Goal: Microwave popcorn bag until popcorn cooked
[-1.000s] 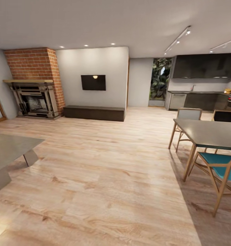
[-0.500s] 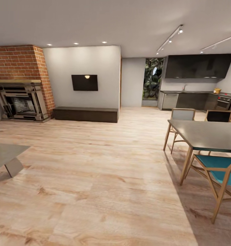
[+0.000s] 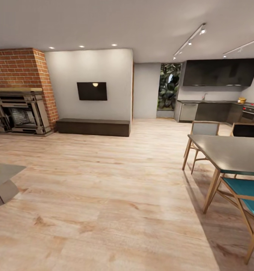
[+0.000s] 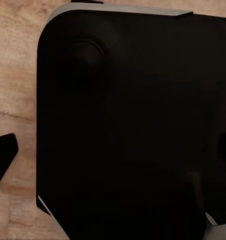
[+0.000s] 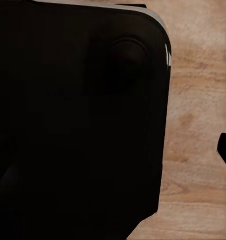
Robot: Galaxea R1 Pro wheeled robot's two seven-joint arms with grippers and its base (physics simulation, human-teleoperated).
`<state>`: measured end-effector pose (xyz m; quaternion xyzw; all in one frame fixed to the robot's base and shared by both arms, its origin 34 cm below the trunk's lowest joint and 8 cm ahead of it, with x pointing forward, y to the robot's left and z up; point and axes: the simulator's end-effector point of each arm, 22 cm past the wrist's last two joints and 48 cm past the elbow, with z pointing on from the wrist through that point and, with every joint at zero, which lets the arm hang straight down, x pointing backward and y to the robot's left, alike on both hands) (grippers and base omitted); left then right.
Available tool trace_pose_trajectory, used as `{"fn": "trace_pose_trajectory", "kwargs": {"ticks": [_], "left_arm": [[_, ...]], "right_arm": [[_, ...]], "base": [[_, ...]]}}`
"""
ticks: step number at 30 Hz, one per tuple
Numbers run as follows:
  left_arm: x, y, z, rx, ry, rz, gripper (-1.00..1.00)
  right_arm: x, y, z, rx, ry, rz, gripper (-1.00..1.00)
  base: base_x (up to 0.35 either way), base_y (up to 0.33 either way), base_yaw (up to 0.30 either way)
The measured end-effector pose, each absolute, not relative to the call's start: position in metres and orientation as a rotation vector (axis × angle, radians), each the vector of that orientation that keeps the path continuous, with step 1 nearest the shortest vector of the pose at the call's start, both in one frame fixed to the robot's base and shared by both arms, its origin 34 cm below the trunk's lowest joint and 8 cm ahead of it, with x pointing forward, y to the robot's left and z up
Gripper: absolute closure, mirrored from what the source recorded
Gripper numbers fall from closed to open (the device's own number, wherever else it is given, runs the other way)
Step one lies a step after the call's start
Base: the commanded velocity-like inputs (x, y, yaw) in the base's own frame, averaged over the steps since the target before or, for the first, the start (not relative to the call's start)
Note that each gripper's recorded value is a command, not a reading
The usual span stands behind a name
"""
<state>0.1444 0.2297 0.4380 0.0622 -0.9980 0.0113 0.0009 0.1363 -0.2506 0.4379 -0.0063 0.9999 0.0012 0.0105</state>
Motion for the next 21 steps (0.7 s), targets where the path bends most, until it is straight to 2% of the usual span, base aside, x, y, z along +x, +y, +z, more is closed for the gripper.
{"fn": "trace_pose_trajectory", "kwargs": {"ticks": [21], "left_arm": [[0.1451,0.2298,0.4379,0.194,-3.136,0.035,-1.00]], "right_arm": [[0.1369,-0.2506,0.4379,-0.007,3.118,0.004,-1.00]], "base": [[0.334,0.000,0.000]]}}
